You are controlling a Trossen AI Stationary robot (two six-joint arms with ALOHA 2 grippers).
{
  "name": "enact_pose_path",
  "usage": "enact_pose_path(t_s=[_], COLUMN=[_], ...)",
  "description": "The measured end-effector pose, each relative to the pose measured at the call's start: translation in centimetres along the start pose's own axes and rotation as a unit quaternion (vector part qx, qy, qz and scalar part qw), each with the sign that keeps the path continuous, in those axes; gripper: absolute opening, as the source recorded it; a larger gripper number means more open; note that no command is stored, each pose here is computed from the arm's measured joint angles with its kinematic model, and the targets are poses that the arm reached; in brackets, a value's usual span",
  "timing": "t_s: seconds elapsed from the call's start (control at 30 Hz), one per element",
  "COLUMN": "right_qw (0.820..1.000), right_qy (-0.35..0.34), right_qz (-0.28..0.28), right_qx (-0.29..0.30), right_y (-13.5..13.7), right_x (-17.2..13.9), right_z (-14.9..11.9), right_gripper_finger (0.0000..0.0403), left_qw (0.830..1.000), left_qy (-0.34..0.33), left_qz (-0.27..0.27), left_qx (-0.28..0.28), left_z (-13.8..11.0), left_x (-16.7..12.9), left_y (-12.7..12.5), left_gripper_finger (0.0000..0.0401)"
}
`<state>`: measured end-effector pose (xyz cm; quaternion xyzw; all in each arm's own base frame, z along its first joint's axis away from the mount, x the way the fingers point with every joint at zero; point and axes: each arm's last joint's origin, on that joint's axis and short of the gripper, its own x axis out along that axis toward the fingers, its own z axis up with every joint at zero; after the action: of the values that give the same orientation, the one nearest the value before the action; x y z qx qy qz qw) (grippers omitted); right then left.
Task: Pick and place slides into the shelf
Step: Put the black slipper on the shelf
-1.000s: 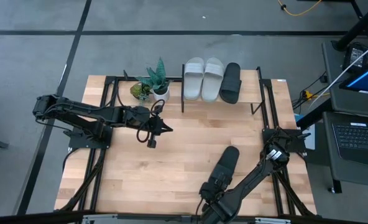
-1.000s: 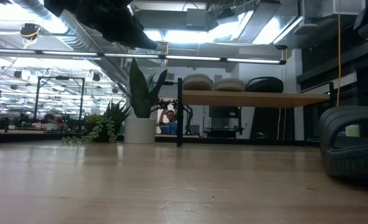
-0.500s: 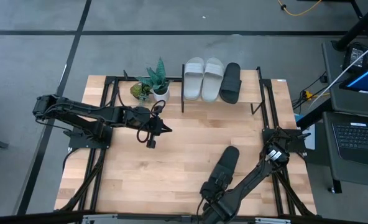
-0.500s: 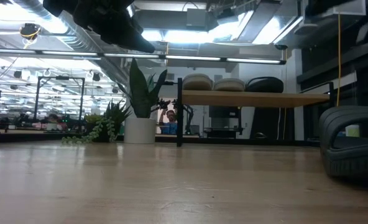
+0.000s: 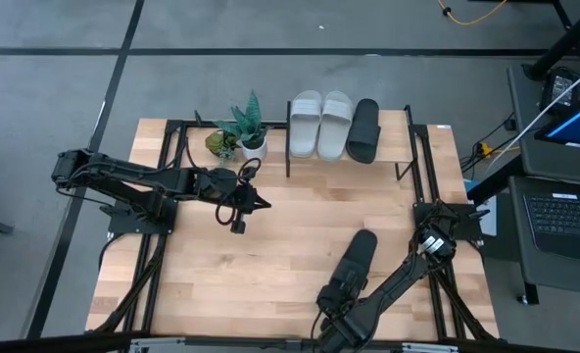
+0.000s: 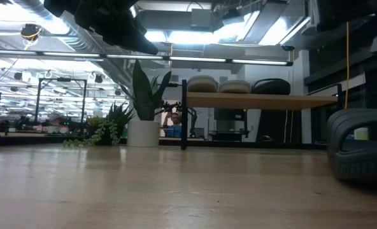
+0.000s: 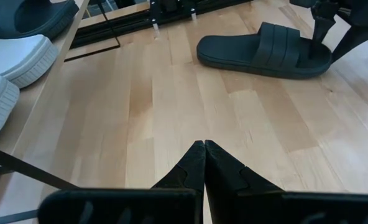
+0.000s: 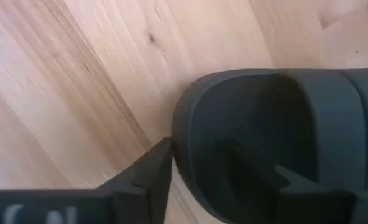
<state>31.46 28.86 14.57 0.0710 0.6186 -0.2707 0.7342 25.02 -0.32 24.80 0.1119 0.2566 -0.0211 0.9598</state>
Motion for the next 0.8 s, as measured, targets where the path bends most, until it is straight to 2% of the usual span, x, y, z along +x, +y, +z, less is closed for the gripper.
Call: enact_pose_path(t_s=[0.27, 0.53, 0.8], right_qw=[1.000, 1.000, 1.000], right_qy=[0.001, 0.002, 0.004], right_qz=[0.001, 0.001, -0.001], right_qx=[0.000, 0.000, -0.001], right_y=[0.0, 0.0, -0.3], right_x=[-0.1, -0.5, -3.7], right_z=[0.0, 0.2, 0.9], right_gripper_finger=[0.0025, 0.0022, 0.0022], left_qw=[1.000, 1.000, 1.000], left_qy=[0.000, 0.000, 0.000], left_qz=[0.000, 0.000, 0.000], left_qx=[-0.001, -0.001, -0.001], left_z=[0.0, 0.0, 0.0], left_x=[0.0, 0.0, 0.0], left_y=[0.0, 0.0, 0.0], left_gripper_finger=[0.0000, 0.0000, 0.0000])
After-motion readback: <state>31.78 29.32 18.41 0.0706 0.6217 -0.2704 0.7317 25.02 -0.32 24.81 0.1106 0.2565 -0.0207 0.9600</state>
